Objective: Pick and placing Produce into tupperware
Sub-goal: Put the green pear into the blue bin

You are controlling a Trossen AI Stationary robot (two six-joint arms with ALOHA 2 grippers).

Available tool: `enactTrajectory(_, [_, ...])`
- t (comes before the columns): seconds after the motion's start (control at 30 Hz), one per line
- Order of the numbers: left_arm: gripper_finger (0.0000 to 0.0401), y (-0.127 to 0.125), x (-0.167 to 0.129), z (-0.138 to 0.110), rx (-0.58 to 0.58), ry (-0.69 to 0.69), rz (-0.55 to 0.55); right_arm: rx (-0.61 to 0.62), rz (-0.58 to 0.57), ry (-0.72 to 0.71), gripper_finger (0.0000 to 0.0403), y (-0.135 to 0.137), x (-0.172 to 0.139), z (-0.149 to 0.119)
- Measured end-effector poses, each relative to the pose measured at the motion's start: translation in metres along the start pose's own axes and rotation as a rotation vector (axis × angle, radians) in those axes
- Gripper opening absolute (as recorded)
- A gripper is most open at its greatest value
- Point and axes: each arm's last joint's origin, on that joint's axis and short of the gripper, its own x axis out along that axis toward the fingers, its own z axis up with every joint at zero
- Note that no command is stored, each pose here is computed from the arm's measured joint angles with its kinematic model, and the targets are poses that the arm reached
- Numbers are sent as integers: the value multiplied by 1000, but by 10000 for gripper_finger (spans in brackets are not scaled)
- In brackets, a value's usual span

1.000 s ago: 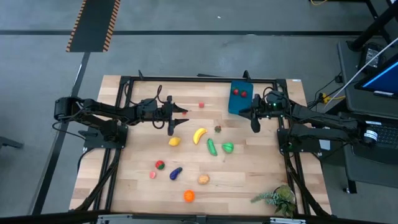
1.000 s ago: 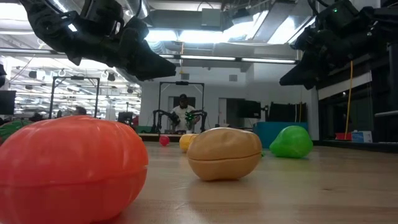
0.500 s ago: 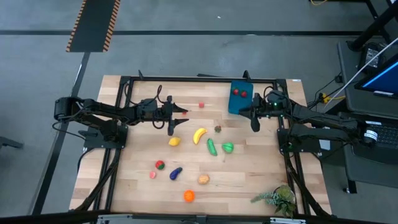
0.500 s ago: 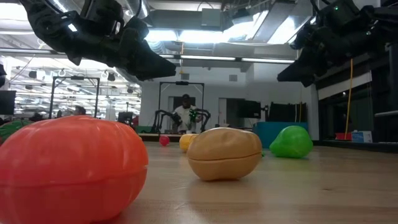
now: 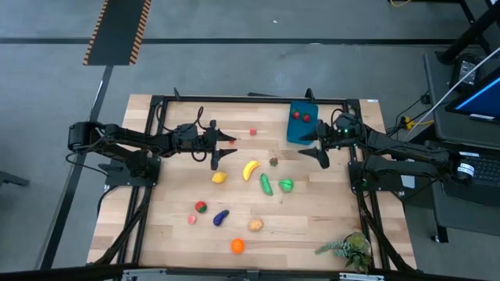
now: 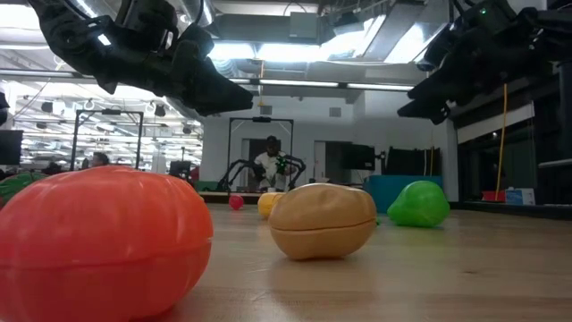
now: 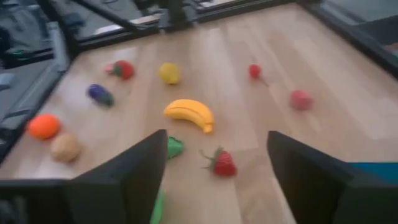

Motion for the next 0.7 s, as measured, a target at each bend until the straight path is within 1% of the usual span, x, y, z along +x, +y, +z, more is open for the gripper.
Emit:
enactTrajectory(0.13, [196, 0, 0, 0, 3, 0, 0, 4, 18, 1, 330, 1, 0, 0])
enactTrajectory(0.23, [196, 0, 0, 0, 3, 0, 0, -5, 17, 0, 348, 1, 0, 0])
enactTrajectory(0.37, [196, 0, -1, 0, 2, 12, 0, 1, 17, 0, 353, 0, 0, 0])
enactTrajectory(0.5, [196, -1, -10, 4, -1, 39, -1, 106, 16, 1, 353, 0, 0, 0])
enactTrajectory(0.57, [196, -1, -17, 9, -1, 40, -2, 129, 16, 1, 353, 0, 0, 0])
enactTrajectory(0.63, [196, -2, -23, 13, -2, 36, -2, 125, 9, 0, 353, 0, 0, 0])
enactTrajectory(0.7, [196, -2, -28, 15, -8, 43, -2, 110, -34, -4, 353, -1, 0, 0])
